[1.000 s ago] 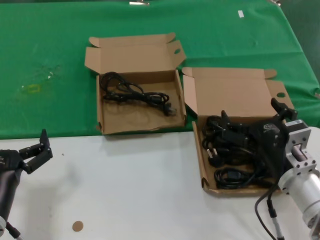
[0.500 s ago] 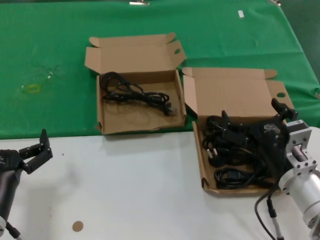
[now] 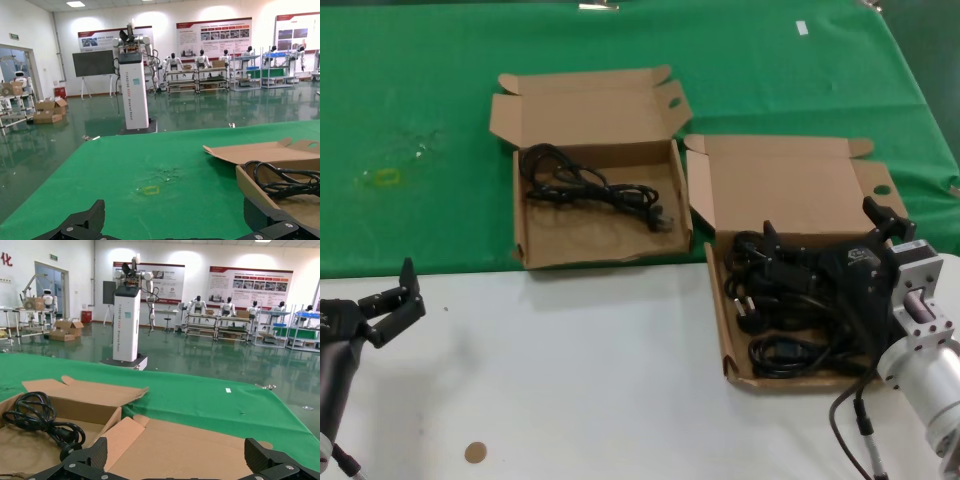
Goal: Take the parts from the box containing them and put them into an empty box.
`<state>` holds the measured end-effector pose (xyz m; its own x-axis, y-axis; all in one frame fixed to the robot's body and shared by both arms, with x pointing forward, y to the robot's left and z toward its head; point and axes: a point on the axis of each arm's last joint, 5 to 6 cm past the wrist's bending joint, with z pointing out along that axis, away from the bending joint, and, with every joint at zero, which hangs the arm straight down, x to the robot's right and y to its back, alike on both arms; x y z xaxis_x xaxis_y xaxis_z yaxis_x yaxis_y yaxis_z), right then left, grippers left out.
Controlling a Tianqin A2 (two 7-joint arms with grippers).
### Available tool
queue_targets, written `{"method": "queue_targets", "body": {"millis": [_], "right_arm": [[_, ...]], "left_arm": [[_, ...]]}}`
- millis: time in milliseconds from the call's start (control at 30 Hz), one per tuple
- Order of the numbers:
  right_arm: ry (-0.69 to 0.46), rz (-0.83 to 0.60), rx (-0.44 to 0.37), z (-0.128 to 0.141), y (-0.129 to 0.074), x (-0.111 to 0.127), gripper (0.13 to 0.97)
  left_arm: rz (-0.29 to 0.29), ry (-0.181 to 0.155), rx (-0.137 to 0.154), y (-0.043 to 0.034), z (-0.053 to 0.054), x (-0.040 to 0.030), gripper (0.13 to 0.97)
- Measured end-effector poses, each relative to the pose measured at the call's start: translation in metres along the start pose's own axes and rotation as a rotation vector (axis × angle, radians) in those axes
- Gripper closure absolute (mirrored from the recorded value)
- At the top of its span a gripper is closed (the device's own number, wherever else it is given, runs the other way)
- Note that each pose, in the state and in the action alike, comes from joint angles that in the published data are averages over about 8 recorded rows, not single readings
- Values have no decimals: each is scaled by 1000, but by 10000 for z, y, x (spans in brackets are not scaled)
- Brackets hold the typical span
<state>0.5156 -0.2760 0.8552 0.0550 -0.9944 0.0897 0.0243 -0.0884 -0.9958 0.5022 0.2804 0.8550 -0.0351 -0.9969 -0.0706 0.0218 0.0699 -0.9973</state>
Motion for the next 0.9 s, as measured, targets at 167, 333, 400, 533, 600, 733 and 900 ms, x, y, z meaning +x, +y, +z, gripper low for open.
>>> {"method": "queue_targets", "body": {"millis": [167, 333, 400, 533, 600, 733, 900], "right_arm": [[0, 0, 0, 0, 0, 0, 130], [0, 0, 0, 0, 0, 0, 130], [0, 0, 0, 0, 0, 0, 130], [0, 0, 0, 0, 0, 0, 130], [0, 0, 0, 0, 0, 0, 130], [0, 0, 0, 0, 0, 0, 130], [0, 0, 0, 0, 0, 0, 130]], "left_arm": [[0, 0, 0, 0, 0, 0, 132], [0, 0, 0, 0, 0, 0, 132], [0, 0, 0, 0, 0, 0, 132], [0, 0, 0, 0, 0, 0, 132], [0, 0, 0, 0, 0, 0, 132], [0, 0, 0, 0, 0, 0, 132], [0, 0, 0, 0, 0, 0, 132]]}}
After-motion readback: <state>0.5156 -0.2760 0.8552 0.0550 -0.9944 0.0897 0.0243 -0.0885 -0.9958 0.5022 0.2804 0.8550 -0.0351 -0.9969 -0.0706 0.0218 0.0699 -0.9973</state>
